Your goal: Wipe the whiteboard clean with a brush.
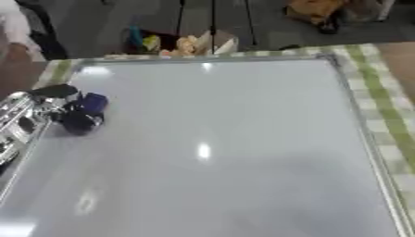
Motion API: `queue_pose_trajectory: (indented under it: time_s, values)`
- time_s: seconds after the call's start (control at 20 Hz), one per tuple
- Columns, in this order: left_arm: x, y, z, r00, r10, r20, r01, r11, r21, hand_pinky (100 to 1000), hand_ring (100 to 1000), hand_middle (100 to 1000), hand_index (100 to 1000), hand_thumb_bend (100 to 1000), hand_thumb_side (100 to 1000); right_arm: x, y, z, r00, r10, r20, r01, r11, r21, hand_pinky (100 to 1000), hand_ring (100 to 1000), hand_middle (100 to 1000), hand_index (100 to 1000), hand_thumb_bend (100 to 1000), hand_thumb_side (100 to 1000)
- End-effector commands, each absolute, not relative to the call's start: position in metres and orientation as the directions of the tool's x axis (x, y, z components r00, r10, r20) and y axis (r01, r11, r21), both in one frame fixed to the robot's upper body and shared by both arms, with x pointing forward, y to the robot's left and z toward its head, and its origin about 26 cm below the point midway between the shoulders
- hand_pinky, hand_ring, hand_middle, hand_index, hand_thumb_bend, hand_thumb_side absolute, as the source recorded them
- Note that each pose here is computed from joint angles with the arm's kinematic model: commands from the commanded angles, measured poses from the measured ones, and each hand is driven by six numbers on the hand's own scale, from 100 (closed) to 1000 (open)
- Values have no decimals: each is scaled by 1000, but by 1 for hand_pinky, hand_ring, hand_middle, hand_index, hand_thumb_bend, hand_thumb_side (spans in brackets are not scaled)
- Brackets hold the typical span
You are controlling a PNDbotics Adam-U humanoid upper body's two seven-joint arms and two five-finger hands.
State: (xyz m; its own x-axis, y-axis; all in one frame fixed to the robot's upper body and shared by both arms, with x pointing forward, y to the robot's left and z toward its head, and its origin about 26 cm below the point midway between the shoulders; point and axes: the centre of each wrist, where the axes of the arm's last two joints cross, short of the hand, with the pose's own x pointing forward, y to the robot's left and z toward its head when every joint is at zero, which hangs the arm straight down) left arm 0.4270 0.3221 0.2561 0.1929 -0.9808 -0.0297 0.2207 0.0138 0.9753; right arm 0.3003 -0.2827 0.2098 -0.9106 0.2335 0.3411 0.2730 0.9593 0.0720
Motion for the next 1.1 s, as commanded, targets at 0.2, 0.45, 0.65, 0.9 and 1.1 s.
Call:
queue_pose_trajectory:
  time_s: [0.2,0.45,0.65,0.9,1.1]
  values:
    - [427,328,271,218,-975,-41,175,-2,985,440,567,461,685,100,610,298,-282,216,-918,233,321,266,962,64,672,584,495,692,100,788]
    - [426,325,271,199,-979,-52,182,-16,983,442,567,461,685,100,609,298,-282,217,-919,230,320,262,963,63,673,584,495,692,100,788]
    - [424,319,271,160,-985,-68,192,-36,981,443,567,461,685,100,605,298,-282,217,-920,228,320,260,964,62,673,584,495,692,100,788]
    - [419,307,272,87,-992,-88,219,-67,973,443,566,459,682,100,615,298,-282,217,-920,227,321,259,964,62,673,584,495,692,100,787]
    - [413,296,275,28,-996,-87,238,-77,968,440,564,457,680,100,623,298,-282,217,-920,225,322,258,964,63,674,585,495,693,100,787]
